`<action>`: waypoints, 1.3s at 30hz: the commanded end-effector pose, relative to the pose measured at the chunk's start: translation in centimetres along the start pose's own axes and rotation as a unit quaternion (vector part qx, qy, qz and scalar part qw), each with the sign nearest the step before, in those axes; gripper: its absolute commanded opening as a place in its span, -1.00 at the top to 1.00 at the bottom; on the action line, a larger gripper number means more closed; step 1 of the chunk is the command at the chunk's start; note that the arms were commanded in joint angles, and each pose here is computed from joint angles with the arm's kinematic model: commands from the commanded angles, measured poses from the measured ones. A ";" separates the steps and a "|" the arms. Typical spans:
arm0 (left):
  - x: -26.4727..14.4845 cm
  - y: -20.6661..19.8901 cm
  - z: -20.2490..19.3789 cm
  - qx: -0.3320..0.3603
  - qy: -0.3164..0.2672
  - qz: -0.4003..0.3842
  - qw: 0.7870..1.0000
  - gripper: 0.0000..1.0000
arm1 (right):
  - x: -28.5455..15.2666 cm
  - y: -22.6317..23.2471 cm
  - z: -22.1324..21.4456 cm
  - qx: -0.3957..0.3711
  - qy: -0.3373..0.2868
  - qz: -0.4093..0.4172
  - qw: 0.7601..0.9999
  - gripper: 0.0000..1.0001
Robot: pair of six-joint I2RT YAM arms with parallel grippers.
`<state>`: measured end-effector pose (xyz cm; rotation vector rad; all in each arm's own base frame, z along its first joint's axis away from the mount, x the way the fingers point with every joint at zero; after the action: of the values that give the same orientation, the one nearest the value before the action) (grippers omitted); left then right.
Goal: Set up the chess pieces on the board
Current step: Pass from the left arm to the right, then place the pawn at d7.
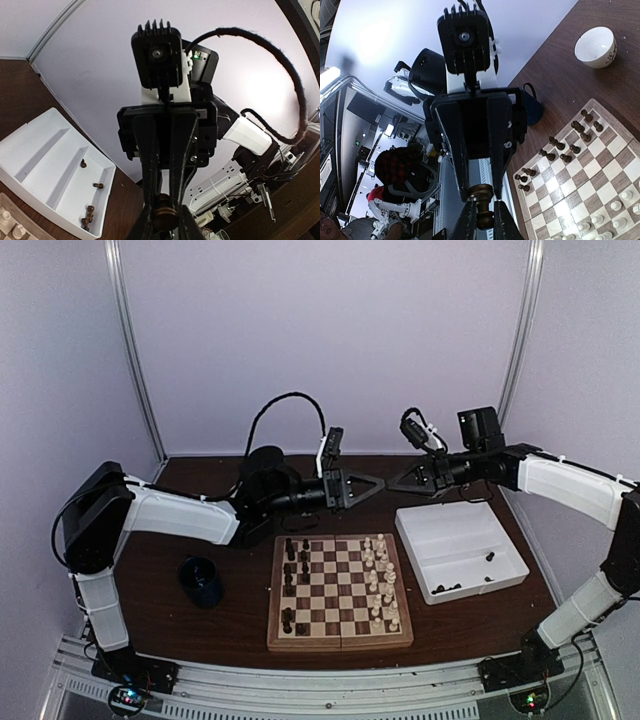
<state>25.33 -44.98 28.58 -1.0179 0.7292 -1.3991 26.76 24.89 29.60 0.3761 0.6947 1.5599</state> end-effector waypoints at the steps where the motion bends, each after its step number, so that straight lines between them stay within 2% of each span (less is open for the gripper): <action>1: -0.5 1.1 0.8 0.012 -0.032 0.033 0.999 0.46 | -0.2 0.5 0.3 -0.040 0.025 -0.035 0.998 0.88; 6: -3.6 1.5 0.9 0.080 -0.053 0.155 0.983 0.13 | -0.2 0.6 0.1 -0.127 0.113 -0.123 0.978 0.93; 10: -8.7 1.7 1.5 0.137 -0.086 0.292 0.943 -0.16 | 1.8 0.9 -0.8 -0.207 0.203 -0.165 0.943 0.94; 14: -14.7 1.1 2.0 0.176 -0.130 0.406 0.887 -0.26 | 4.4 0.5 -2.2 -0.273 0.298 -0.194 0.894 0.95; 19: -20.7 -1.0 2.0 0.199 -0.180 0.465 0.843 -0.29 | 8.1 -1.0 -4.1 -0.311 0.396 -0.201 0.840 0.96; 24: -25.7 -3.7 2.0 0.217 -0.246 0.491 0.807 -0.36 | 12.9 -1.9 -6.2 -0.347 0.468 -0.187 0.791 0.98; 27: -27.5 -4.3 1.7 0.222 -0.259 0.504 0.793 -0.40 | 15.9 -2.2 -7.8 -0.369 0.508 -0.172 0.759 0.99; 30: -28.4 -4.6 1.4 0.222 -0.258 0.512 0.789 -0.41 | 18.1 -2.7 -9.1 -0.387 0.537 -0.165 0.731 0.99; 39: -29.2 -4.6 0.7 0.220 -0.251 0.519 0.787 -0.42 | 21.2 -3.9 -11.7 -0.413 0.578 -0.160 0.686 0.99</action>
<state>21.74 -16.46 28.59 -0.4313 0.4077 -0.2828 19.37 43.44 14.75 -1.3850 0.8108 1.5168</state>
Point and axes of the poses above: each gripper's point midway between its finger pads, its own x axis out along the fingers, its own y axis along the line the jaws close on, z = x × y, the point moved 4 cm from there along -x, back along the fingers, and after that the axes turned 15 degrees about -x, right-handed, at the moved point
